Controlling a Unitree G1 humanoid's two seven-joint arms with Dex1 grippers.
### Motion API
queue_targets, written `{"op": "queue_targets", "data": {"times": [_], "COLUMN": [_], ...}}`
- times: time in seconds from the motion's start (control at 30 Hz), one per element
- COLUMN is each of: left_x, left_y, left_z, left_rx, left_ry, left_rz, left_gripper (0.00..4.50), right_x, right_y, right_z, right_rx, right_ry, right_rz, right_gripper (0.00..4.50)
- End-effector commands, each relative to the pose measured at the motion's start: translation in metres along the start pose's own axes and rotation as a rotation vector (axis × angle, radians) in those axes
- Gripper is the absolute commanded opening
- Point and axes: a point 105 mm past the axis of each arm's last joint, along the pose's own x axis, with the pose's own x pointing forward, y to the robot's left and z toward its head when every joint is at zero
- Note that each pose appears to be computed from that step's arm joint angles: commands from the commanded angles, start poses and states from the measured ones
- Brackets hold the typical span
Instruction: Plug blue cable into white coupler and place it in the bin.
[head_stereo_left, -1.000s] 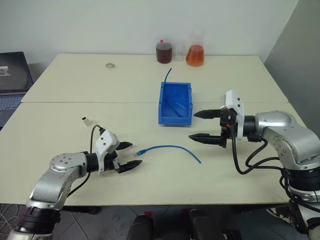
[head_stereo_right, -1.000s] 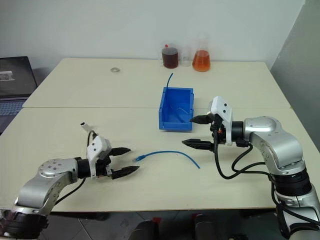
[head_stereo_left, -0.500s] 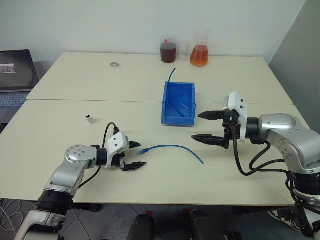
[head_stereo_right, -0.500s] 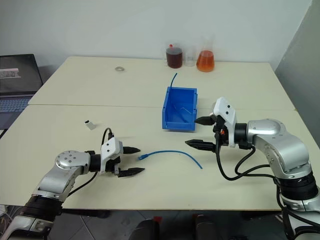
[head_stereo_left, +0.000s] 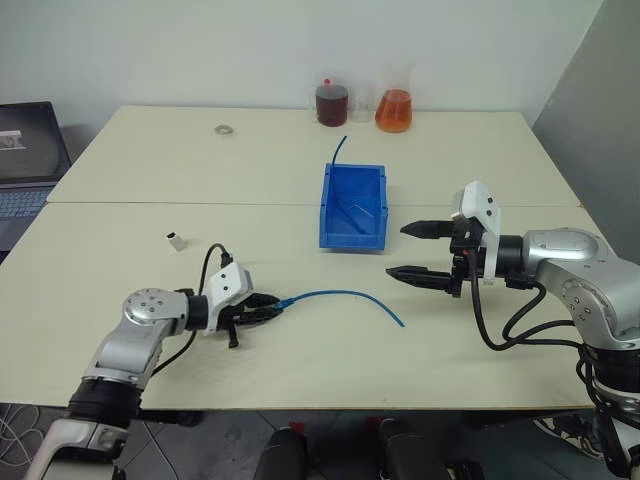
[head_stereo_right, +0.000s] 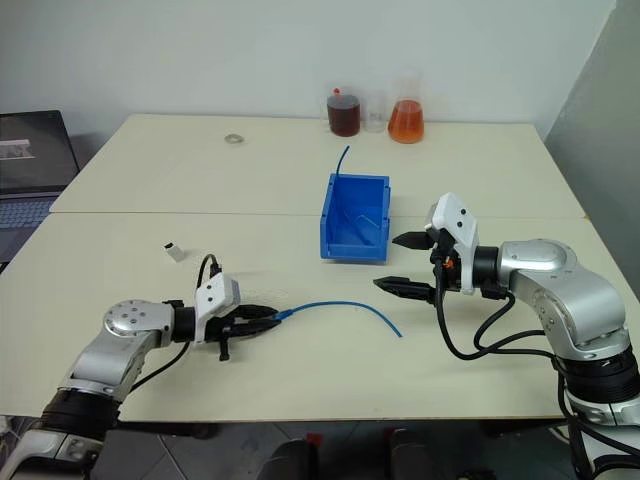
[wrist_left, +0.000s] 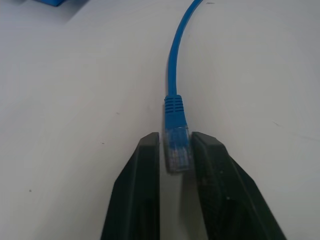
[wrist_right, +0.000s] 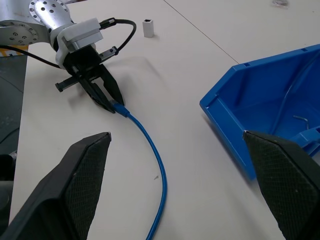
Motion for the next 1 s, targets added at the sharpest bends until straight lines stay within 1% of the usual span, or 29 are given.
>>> {"op": "queue_targets", "data": {"times": [0.03,0.13,0.2,0.3,0.33,0.43,0.53,0.6,0.67,0.77,0.83,0.9,1.0], "left_x": [-0.001,-0.001,0.0,0.006,0.007,0.014,0.02,0.021,0.018,0.011,0.008,0.009,0.012], "left_y": [-0.013,-0.017,-0.019,-0.005,-0.003,-0.003,-0.009,-0.012,-0.011,-0.008,-0.006,-0.002,-0.013], "left_z": [-0.022,-0.025,-0.019,0.014,0.024,0.063,0.094,0.119,0.147,0.18,0.191,0.196,0.203], "left_rx": [-0.056,-0.064,-0.076,-0.14,-0.155,-0.208,-0.268,-0.316,-0.358,-0.42,-0.462,-0.494,-0.516], "left_ry": [0.077,0.076,0.051,-0.072,-0.102,-0.238,-0.356,-0.442,-0.533,-0.647,-0.688,-0.709,-0.713], "left_rz": [-0.033,-0.038,-0.037,0.024,0.028,0.018,-0.026,-0.069,-0.108,-0.159,-0.18,-0.183,-0.267], "left_gripper": [0.24,0.24,0.24,0.24,0.24,0.24,0.24,0.24,0.24,0.24,0.24,0.24,0.24], "right_x": [-0.003,-0.003,-0.004,-0.007,-0.008,-0.009,-0.005,-0.002,0.0,0.001,0.0,-0.001,-0.002], "right_y": [0.004,0.001,-0.002,-0.003,-0.002,0.007,0.019,0.023,0.024,0.029,0.031,0.032,0.025], "right_z": [0.01,0.008,0.008,0.007,0.005,-0.001,-0.006,-0.006,-0.002,0.007,0.011,0.013,0.016], "right_rx": [-0.026,-0.01,0.004,0.039,0.057,0.143,0.242,0.306,0.362,0.44,0.481,0.523,0.57], "right_ry": [-0.027,-0.024,-0.031,-0.042,-0.043,-0.063,-0.1,-0.138,-0.179,-0.246,-0.274,-0.291,-0.333], "right_rz": [0.007,-0.004,-0.017,-0.04,-0.047,-0.042,-0.017,-0.017,-0.013,0.021,0.036,0.054,0.04], "right_gripper": [4.5,4.5,4.5,4.5,4.5,4.5,4.5,4.5,4.5,4.5,4.5,4.5,4.5]}}
